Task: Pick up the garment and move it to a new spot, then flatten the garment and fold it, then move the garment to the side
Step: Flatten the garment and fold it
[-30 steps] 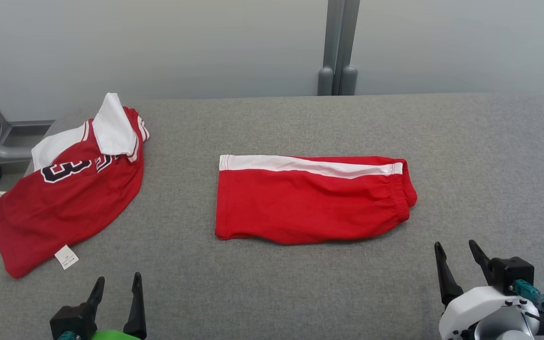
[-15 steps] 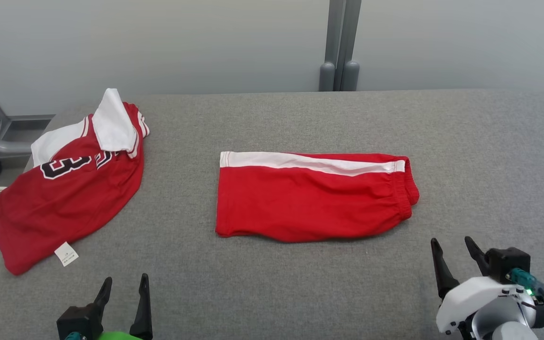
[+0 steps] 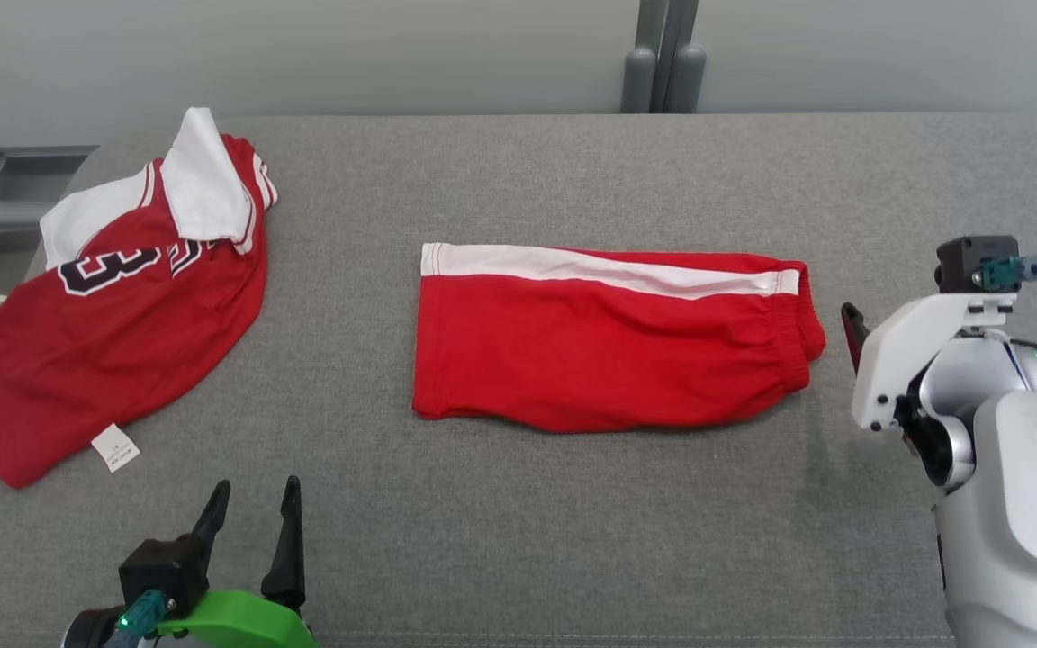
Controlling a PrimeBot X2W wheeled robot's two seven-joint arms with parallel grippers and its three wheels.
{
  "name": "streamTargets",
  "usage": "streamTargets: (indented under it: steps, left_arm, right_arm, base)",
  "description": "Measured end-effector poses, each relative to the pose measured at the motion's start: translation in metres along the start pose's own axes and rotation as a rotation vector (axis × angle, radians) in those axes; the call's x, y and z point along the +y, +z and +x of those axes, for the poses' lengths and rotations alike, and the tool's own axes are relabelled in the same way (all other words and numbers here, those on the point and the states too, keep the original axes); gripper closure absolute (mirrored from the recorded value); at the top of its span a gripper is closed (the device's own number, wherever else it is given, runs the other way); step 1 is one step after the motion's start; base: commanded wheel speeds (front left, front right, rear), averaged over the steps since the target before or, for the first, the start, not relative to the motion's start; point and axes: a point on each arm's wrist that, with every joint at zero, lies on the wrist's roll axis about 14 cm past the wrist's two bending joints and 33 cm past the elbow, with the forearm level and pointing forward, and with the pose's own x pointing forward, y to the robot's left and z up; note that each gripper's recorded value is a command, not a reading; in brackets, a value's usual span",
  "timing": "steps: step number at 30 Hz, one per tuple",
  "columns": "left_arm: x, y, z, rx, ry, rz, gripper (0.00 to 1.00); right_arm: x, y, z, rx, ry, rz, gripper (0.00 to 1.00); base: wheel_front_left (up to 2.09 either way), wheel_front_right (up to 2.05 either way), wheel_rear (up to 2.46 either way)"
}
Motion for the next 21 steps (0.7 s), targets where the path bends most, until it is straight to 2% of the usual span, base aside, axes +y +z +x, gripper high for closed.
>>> streamTargets:
  steps: [3,6,13,21]
  left_arm:
    - [0.002,-0.002,0.007,0.008,0.003,0.0,0.0]
    - [0.006,-0.011,0.012,0.039,0.008,-0.002,0.0]
    - [0.016,-0.023,0.018,0.07,0.036,-0.004,0.0]
    - [0.02,-0.028,0.021,0.083,0.048,-0.006,0.0]
  right_arm:
    - [0.003,0.002,0.017,0.066,0.002,-0.006,0.0]
    - [0.005,-0.013,0.03,0.167,-0.003,-0.024,0.0]
    - [0.02,-0.031,0.055,0.246,0.033,-0.026,0.0]
    - [0.02,-0.043,0.065,0.282,0.019,-0.042,0.0]
  base:
    - [0.0,0.0,0.0]
    - [0.0,0.0,0.0]
    - [0.0,0.0,0.0]
    - [0.0,0.0,0.0]
